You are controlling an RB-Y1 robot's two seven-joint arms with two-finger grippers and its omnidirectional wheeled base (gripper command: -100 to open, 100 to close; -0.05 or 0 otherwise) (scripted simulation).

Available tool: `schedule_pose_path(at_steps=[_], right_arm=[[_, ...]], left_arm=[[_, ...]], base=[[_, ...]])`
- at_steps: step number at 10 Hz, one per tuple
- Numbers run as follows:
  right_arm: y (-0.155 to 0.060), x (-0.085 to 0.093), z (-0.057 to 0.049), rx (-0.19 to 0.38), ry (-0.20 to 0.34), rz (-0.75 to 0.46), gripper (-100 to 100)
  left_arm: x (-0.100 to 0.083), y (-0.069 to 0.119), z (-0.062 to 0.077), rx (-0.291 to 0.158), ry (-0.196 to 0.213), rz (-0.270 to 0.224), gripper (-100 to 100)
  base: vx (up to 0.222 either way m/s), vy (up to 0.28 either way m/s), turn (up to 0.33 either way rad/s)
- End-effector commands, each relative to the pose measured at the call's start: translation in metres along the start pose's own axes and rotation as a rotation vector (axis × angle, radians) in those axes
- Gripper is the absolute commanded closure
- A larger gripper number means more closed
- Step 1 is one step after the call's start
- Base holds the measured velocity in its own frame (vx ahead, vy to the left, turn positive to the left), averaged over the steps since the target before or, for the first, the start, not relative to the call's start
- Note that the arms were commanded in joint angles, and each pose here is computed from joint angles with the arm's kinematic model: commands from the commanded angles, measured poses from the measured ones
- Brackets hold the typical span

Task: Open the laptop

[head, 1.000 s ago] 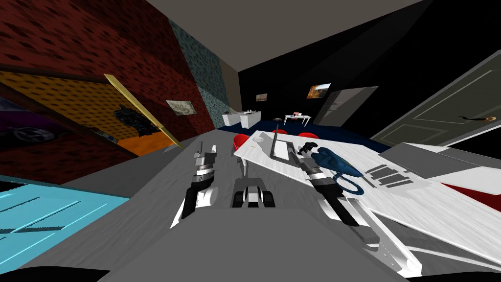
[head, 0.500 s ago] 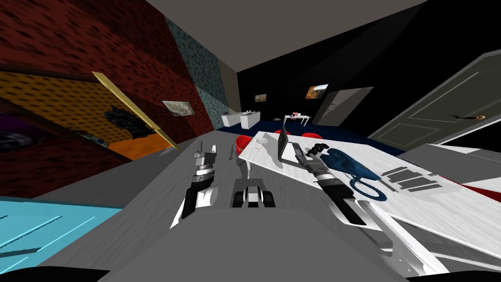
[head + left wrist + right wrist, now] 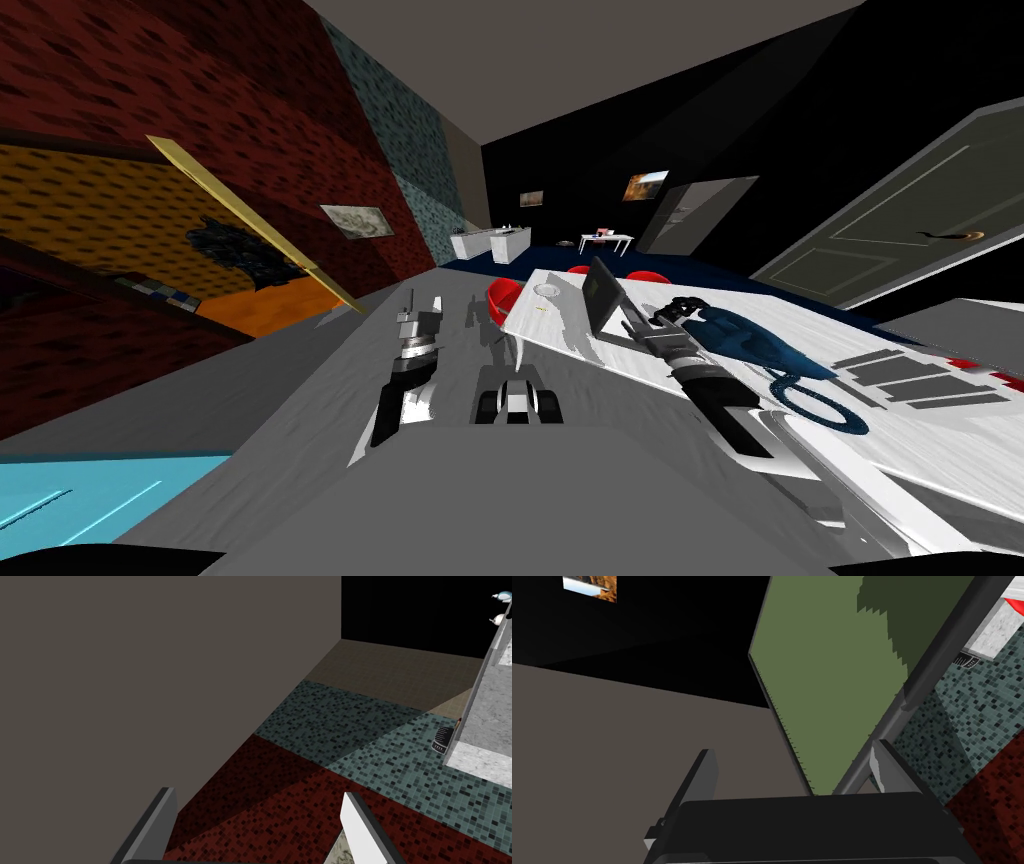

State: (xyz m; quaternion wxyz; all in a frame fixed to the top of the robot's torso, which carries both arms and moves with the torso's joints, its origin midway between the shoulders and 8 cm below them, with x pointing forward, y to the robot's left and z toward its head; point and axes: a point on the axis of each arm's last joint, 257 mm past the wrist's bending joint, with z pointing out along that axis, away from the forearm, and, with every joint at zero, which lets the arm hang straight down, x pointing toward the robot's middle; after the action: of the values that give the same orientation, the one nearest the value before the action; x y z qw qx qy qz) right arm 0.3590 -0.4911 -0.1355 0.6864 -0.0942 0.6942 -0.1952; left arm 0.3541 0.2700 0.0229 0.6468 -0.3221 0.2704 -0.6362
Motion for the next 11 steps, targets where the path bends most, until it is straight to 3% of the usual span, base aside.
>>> schedule_pose_path(at_steps=[1,5,9,11], right_arm=[[-0.028,0.008,0.001,0.036,0.041,-0.119,-100],[-0.085,0.018,-0.001,0.109,0.115,-0.364,-100],[-0.129,0.013,-0.002,0.165,0.161,-0.559,-100],[-0.131,0.014,0.000,0.164,0.163,-0.567,-100]], left_arm=[[0.000,0.000,0.000,0.000,0.000,0.000,0],[0.000,0.000,0.000,0.000,0.000,0.000,0],[0.000,0.000,0.000,0.000,0.000,0.000,0],[0.000,0.000,0.000,0.000,0.000,0.000,0]], base=[[0.091,0.206,-0.027],[0.102,0.182,-0.047],[0.076,0.184,-0.042],[0.064,0.101,-0.026]])
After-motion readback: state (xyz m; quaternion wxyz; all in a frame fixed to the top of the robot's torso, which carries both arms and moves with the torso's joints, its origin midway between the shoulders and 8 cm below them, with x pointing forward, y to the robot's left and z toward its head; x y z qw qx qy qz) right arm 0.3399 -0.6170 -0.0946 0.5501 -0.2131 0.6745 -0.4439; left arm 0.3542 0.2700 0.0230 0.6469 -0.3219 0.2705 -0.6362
